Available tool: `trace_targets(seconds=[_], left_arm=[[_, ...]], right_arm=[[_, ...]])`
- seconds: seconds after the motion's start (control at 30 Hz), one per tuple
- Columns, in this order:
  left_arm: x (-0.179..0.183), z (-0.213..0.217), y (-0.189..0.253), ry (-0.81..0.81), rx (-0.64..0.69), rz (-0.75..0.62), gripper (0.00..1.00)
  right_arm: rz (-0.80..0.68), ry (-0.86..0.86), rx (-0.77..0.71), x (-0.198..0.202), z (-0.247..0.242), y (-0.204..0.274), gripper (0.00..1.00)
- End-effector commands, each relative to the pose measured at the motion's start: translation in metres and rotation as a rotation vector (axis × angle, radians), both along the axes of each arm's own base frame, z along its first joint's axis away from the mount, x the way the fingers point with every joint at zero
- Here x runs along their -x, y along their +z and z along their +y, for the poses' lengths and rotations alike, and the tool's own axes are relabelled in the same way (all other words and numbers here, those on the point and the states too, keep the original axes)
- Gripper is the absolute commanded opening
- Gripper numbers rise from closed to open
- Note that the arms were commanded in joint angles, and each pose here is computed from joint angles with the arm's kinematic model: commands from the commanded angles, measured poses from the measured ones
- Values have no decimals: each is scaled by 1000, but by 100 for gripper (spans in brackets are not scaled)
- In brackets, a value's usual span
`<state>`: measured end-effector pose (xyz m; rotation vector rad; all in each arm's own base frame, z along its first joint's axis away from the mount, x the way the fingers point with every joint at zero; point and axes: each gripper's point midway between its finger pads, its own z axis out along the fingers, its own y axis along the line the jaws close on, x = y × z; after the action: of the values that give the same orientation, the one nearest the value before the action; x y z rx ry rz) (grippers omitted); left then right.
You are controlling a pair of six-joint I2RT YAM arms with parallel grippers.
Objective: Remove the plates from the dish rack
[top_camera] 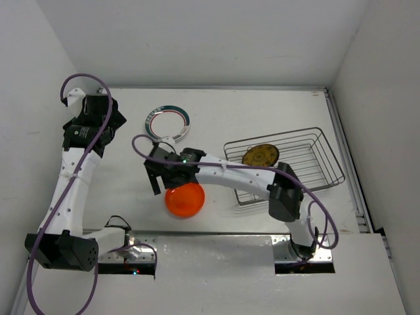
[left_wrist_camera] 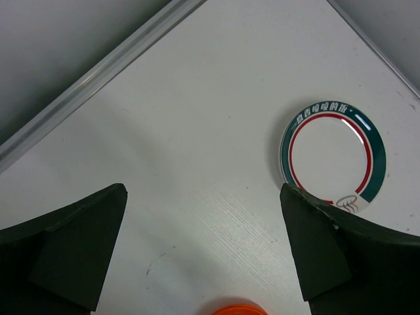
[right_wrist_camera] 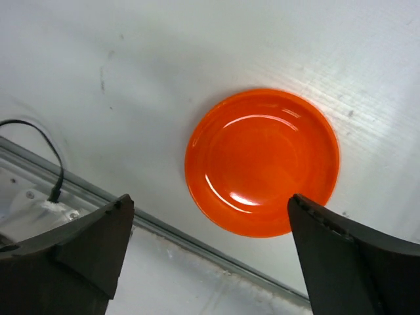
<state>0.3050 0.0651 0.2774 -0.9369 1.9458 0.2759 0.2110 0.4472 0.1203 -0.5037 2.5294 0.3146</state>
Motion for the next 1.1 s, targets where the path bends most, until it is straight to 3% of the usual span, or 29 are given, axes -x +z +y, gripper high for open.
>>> trace_targets(seconds=[0.0,0.1,0.2,0.23,0.47,0.77,0.93,1.07], left_arm=[[-5,1,7,-17,2,-39,100],[-11,-8,3,-87,15,-35,100],[-18,-22,-6,-195,27,-11,100],[-22,-27,-9,-230,36,-6,100],[-36,-83,-47,-542,165,78,100],[-30,-89,-56,-575,124,120,100],[-30,-98,-58,-608,117,124,100],[-31,-101,-59,-619,107,128,100]], right_arm=[[-62,-161,-194,-39,-32,83,99],[-12,-358,-229,-84,-88,78,99],[-130,-697,-200,-131,-174,99,99],[-185,-802,-112,-134,-207,99,99],[-205,-1303,-97,-140,-302,81,99],[-224,-1476,-1,-132,-337,59,85],[-233,-1518,-33,-140,-340,32,65],[-256,-1547,-9,-143,-344,20,62]])
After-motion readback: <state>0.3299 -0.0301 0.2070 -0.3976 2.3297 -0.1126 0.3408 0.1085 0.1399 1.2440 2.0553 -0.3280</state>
